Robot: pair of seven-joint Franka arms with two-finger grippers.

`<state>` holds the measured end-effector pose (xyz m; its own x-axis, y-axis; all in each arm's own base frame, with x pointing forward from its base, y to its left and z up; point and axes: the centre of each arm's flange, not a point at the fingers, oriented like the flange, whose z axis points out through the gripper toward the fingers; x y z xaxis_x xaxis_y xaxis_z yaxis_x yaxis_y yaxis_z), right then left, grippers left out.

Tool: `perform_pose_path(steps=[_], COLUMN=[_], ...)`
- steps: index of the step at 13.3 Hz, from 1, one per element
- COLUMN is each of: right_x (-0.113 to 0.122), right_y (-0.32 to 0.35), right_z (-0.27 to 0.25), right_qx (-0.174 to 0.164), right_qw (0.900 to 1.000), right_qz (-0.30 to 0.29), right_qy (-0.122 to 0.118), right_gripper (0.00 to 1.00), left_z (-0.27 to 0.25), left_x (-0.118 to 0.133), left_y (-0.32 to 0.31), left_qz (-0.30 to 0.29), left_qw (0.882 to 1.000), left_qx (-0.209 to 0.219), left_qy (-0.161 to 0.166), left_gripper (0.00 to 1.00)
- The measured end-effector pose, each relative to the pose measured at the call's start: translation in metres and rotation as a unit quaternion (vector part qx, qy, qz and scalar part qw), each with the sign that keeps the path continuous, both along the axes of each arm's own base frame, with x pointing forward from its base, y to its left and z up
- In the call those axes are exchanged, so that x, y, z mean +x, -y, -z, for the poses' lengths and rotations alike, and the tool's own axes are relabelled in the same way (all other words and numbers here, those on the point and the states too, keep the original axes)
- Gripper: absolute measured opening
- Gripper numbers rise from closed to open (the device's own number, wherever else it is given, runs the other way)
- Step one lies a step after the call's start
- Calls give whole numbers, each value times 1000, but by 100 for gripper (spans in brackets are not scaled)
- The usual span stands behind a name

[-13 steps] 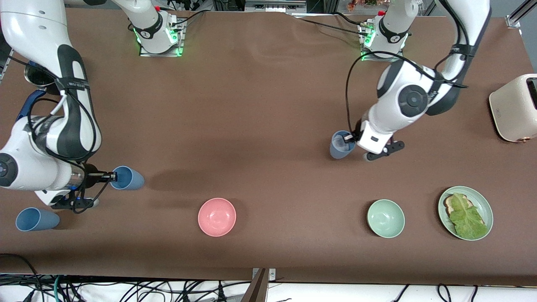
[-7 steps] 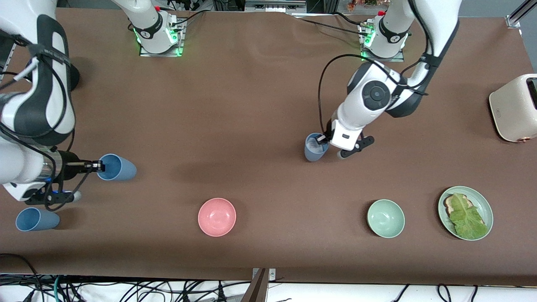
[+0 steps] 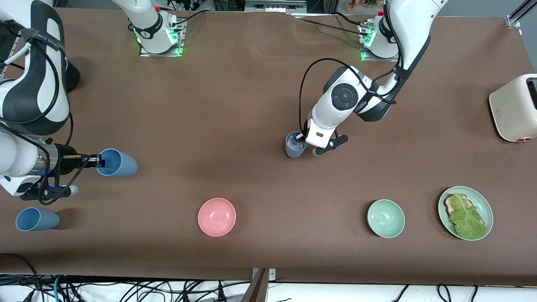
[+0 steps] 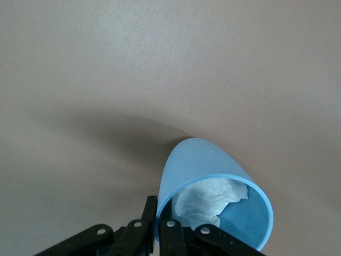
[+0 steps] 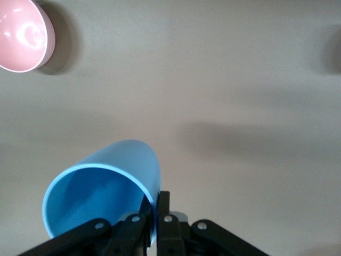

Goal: Stack blue cups with both arms
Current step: 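Carry the tissue-filled cup to the table middle with the left gripper, then release the cup with the left gripper while the right gripper carries its cup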

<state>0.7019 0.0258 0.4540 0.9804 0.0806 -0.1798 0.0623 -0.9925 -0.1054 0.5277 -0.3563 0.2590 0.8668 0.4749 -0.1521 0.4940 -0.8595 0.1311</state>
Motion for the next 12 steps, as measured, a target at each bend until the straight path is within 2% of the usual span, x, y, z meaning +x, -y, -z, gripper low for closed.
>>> perform_pose_path(steps=[3, 4, 9, 11, 12], right_x=[0, -1, -6, -11, -14], right_y=[-4, -10, -69, -100, -121], right_z=[1, 1, 2, 0, -3], right_qx=[6, 11, 18, 11, 6], right_qw=[1000, 1000, 999, 998, 997], right_qz=[-1, 1, 34, 58, 77], right_qy=[-2, -4, -17, -21, -21], right_gripper=[5, 5, 5, 5, 5], left_z=[9, 10, -1, -20, -43], left_x=[7, 8, 19, 35, 51], left_y=[4, 5, 4, -4, -13], left_qz=[2, 1, -3, -4, -6], left_qw=[1000, 1000, 1000, 1000, 999], left_qx=[-2, -4, -5, 10, 20], left_qy=[-2, -2, 2, -15, -26], left_gripper=[2, 7, 60, 84, 93])
